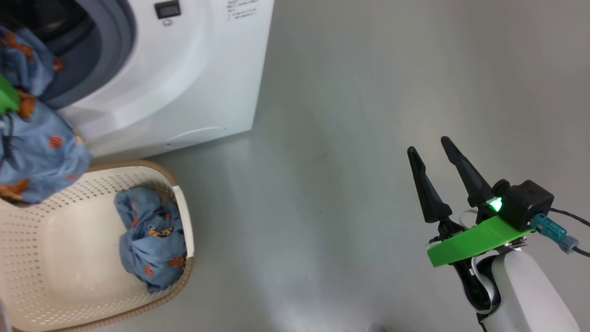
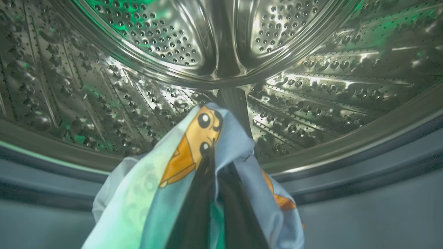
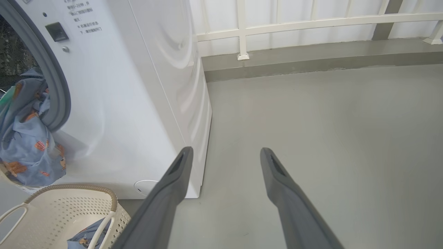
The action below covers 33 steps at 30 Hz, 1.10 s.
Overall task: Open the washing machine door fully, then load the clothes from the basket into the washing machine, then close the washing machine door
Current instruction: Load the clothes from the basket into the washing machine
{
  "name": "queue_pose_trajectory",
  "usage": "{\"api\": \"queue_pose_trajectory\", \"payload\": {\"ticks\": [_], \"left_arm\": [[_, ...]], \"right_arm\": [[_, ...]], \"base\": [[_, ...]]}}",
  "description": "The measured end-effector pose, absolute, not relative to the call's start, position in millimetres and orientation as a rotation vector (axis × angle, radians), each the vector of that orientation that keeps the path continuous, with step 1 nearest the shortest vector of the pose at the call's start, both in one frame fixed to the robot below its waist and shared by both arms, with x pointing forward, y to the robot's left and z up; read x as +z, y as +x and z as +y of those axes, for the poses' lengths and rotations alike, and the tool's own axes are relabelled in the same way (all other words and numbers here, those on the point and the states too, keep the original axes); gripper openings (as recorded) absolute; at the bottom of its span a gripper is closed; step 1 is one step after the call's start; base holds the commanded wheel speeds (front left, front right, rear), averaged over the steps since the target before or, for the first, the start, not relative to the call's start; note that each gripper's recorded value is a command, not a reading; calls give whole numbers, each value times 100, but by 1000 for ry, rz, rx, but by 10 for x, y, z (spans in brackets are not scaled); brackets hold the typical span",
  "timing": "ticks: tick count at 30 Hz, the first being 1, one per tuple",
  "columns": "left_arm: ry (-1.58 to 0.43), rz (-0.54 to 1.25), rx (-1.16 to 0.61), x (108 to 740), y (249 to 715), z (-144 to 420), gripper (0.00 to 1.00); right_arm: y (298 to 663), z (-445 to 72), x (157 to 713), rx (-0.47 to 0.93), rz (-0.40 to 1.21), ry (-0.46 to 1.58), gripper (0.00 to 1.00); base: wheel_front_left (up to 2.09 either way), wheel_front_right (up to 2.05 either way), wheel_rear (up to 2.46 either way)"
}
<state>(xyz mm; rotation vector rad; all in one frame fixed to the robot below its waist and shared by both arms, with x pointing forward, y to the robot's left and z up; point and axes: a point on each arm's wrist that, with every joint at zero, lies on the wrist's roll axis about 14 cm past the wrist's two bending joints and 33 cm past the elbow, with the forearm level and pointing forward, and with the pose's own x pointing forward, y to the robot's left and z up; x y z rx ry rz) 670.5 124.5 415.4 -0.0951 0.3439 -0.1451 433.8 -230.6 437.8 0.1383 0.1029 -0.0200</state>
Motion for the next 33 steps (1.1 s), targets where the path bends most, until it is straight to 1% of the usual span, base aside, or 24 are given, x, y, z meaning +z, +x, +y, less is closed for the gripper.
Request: {"api": "queue_pose_trajectory", "payload": {"ticks": [10, 15, 17, 19, 20, 22, 23, 24, 25, 26, 29, 33], "left_arm": [[-120, 87, -161, 4624, 7167, 1169, 0], [-146, -109, -152, 5106, 7337, 1187, 0], [-148, -119, -146, 5079, 7334, 1199, 0], [-133, -75, -150, 4877, 7280, 1188, 0], [-129, -45, -150, 4757, 7243, 1185, 2], [-121, 2, -150, 4583, 7185, 1186, 19], [-119, 25, -147, 4512, 7165, 1194, 38], [-113, 44, -147, 4457, 7148, 1199, 50], [-107, 63, -147, 4403, 7130, 1204, 88], [-105, 90, -143, 4330, 7105, 1215, 100], [-86, 164, -141, 4131, 7027, 1236, 100], [-79, 208, -137, 4058, 7013, 1247, 100]], "right_arm": [[4353, -2356, 4206, -50, 143, 148, 100], [4459, -2346, 4190, -48, 135, 149, 100], [4473, -2342, 4169, -48, 138, 150, 100], [4475, -2332, 4149, -47, 143, 152, 100], [4478, -2326, 4145, -46, 143, 153, 100], [4484, -2318, 4143, -44, 143, 154, 100], [4486, -2313, 4144, -42, 143, 155, 100], [4489, -2308, 4148, -41, 142, 155, 100], [4492, -2304, 4150, -40, 141, 156, 100], [4494, -2300, 4154, -38, 140, 157, 100], [4507, -2283, 4167, -33, 136, 158, 100], [4521, -2266, 4172, -27, 133, 159, 100]], "base": [[0, 0, 0], [0, 0, 0], [0, 0, 0], [0, 0, 0], [0, 0, 0], [0, 0, 0], [0, 0, 0], [0, 0, 0], [0, 0, 0], [0, 0, 0], [0, 0, 0], [0, 0, 0]]}}
